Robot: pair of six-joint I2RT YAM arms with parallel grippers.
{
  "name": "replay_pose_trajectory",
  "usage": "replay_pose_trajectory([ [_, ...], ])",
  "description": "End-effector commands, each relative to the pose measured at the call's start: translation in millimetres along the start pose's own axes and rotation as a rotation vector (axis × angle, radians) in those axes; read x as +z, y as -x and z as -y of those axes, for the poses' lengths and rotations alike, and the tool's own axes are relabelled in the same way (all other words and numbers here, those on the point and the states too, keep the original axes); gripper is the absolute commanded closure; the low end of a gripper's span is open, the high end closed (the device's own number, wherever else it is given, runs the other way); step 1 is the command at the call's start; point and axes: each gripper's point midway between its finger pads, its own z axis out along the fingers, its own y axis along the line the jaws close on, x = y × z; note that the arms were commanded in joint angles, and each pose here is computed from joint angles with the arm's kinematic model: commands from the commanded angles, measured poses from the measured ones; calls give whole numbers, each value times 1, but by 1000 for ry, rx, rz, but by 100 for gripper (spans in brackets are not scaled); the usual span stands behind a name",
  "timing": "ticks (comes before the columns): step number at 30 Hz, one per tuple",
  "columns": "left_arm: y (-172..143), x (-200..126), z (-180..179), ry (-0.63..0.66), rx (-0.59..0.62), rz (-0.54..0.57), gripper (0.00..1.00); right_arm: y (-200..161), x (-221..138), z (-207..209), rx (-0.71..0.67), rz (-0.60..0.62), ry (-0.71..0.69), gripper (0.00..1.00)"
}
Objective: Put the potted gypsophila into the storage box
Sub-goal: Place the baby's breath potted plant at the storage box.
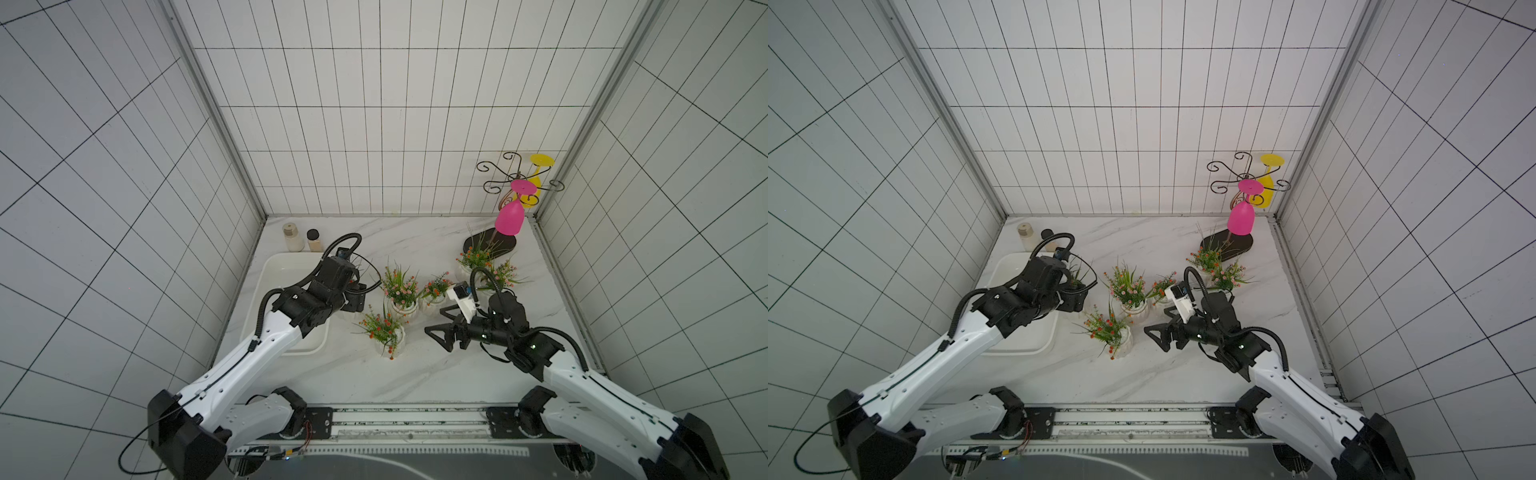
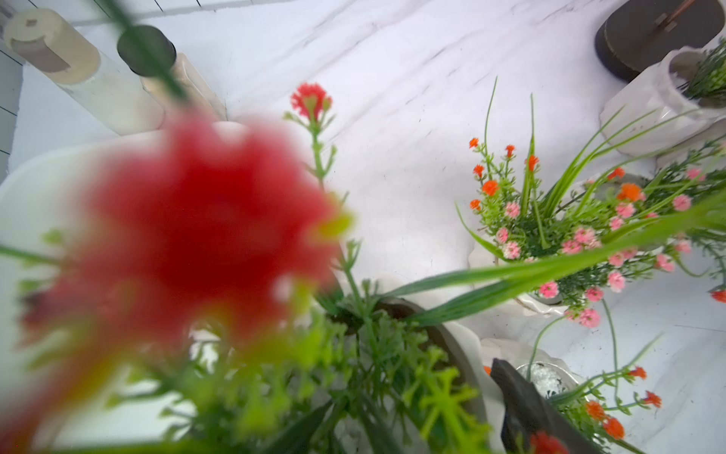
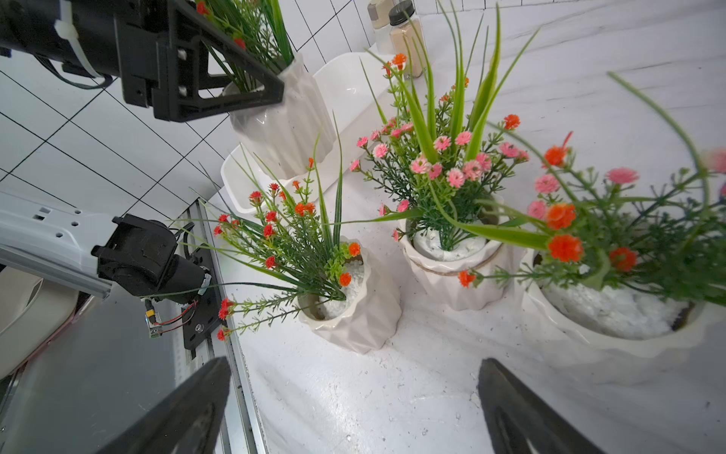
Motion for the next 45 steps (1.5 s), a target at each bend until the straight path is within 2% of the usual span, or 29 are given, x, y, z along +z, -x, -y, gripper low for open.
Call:
replay_pose_trajectory([
  [1, 32, -22, 3, -17, -8, 107, 32, 1, -1, 1, 2, 4, 1, 1],
  [13, 62, -36, -19, 36, -25, 159, 33, 3, -2, -1, -4, 8, 5, 1],
  [25, 82, -27, -85, 136, -152, 210, 34, 2, -3, -1, -24, -3, 3, 1],
  [35, 80, -6, -143, 293, -240, 217, 35, 6, -4, -3, -36, -15, 4, 1],
  [45, 75, 20, -193, 395, -302, 205, 35, 8, -8, -5, -46, -17, -4, 1],
])
